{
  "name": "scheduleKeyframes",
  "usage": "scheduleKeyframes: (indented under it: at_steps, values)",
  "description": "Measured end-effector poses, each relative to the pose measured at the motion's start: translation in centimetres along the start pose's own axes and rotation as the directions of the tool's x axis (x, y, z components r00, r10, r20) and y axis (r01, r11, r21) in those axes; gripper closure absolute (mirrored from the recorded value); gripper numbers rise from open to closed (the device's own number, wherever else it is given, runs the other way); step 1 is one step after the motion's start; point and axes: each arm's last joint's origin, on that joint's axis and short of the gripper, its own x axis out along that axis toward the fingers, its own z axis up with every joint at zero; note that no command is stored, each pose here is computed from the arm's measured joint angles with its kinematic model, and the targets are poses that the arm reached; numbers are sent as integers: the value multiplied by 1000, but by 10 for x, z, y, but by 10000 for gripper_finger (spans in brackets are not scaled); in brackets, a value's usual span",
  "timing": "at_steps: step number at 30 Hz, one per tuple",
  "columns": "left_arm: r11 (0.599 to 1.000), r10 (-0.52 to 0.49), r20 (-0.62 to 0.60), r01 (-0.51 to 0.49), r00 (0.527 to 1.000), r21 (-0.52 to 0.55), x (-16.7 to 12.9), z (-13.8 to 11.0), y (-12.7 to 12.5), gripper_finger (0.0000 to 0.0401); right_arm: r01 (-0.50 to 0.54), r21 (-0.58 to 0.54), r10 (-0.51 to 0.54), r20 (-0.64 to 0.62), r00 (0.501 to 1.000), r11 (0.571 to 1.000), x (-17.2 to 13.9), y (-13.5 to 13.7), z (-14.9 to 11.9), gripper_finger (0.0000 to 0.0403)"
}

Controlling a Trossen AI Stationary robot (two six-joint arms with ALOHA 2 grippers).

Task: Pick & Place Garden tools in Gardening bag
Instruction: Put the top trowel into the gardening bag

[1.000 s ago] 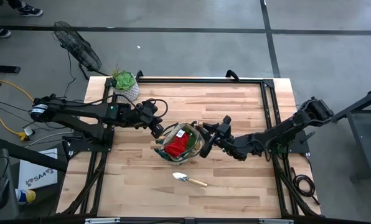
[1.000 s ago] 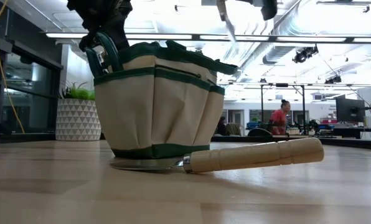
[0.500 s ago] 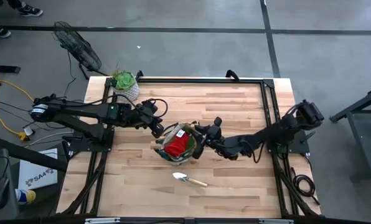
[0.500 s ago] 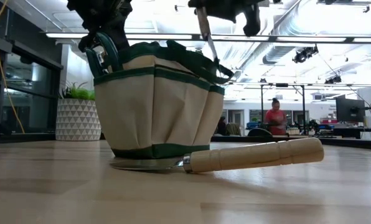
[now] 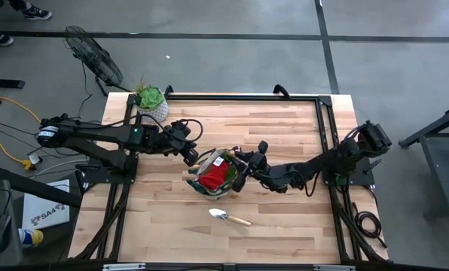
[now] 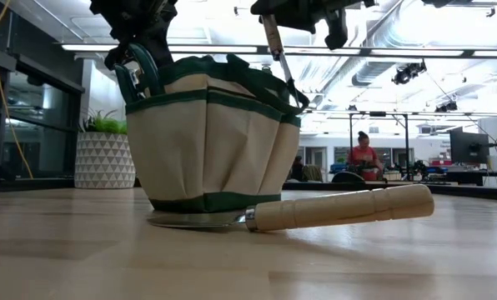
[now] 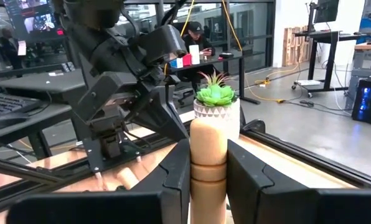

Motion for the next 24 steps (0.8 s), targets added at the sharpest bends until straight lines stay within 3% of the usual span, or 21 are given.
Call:
scheduleKeyframes:
  at_steps: [24]
  values:
    - [1000, -24, -22, 24, 999, 0, 0, -1, -1, 401, -12, -17, 12, 3, 1000, 1000, 0, 0, 0, 343]
